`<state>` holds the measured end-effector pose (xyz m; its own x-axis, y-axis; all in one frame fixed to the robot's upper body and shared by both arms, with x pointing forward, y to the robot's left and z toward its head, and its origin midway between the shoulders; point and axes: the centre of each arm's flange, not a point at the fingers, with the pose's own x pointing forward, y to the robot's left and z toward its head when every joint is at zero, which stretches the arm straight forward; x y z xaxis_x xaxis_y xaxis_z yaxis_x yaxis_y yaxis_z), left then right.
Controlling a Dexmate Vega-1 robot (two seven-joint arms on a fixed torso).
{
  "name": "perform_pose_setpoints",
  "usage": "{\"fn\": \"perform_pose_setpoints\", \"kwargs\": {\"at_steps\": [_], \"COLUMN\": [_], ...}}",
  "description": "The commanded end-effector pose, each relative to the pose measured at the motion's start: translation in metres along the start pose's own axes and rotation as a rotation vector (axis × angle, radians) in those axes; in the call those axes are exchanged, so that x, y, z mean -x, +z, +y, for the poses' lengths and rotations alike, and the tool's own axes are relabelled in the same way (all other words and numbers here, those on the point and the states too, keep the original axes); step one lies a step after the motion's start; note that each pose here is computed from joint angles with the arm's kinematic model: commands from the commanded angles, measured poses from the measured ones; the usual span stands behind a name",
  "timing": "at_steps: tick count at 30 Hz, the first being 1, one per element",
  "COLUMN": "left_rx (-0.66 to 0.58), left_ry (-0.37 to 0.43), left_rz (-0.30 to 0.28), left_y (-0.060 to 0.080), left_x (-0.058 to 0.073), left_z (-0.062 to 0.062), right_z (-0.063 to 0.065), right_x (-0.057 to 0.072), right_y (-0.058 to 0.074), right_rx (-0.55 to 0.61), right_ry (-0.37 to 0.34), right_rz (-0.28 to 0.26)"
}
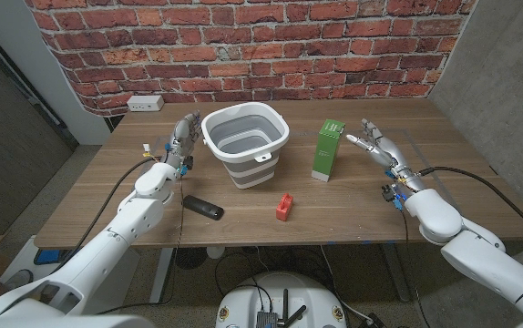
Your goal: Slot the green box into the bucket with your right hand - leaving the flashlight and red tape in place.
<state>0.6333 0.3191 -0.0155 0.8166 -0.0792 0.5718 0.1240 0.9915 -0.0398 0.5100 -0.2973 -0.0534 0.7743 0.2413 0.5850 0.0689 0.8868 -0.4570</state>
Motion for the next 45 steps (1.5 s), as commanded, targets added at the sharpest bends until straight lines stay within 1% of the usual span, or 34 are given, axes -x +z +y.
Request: {"fn": "perform_pose_setpoints", "kwargs": {"at_steps": [1,11,15,19,23,27,32,35,37,40,45], "left_rx": [0.003,-0.001,-0.003,-0.003,-0.005,-0.001,0.003,0.002,0.002,-0.003,-0.004], "left_ry": [0.015,0.027,0.029,0.038,0.053,0.06,0.063,0.066,0.065,0.058,0.055], "left_rz": [0.008,0.017,0.021,0.018,0.018,0.02,0.018,0.017,0.017,0.016,0.02], "left_y": [-0.001,-0.001,-0.001,0.0,0.001,-0.001,-0.002,-0.001,0.0,0.001,0.002], "left_x": [0.006,0.01,0.013,0.017,0.021,0.024,0.026,0.026,0.026,0.023,0.021], "left_z": [-0.002,-0.001,0.0,0.001,0.003,0.004,0.005,0.006,0.006,0.006,0.005], "right_z": [0.002,0.005,0.007,0.007,0.008,0.011,0.013,0.015,0.016,0.019,0.019], "right_x": [0.0,0.0,0.0,0.0,-0.003,-0.006,-0.009,-0.01,-0.013,-0.017,-0.02], "right_y": [0.003,0.003,0.002,0.001,0.0,-0.004,-0.008,-0.011,-0.011,-0.013,-0.016], "right_rx": [0.033,0.093,0.117,0.139,0.16,0.167,0.177,0.161,0.186,0.184,0.198], "right_ry": [0.079,0.11,0.111,0.098,0.1,0.112,0.108,0.097,0.103,0.103,0.107], "right_rz": [0.015,0.028,0.029,0.031,0.029,0.035,0.037,0.029,0.03,0.023,0.028]}}
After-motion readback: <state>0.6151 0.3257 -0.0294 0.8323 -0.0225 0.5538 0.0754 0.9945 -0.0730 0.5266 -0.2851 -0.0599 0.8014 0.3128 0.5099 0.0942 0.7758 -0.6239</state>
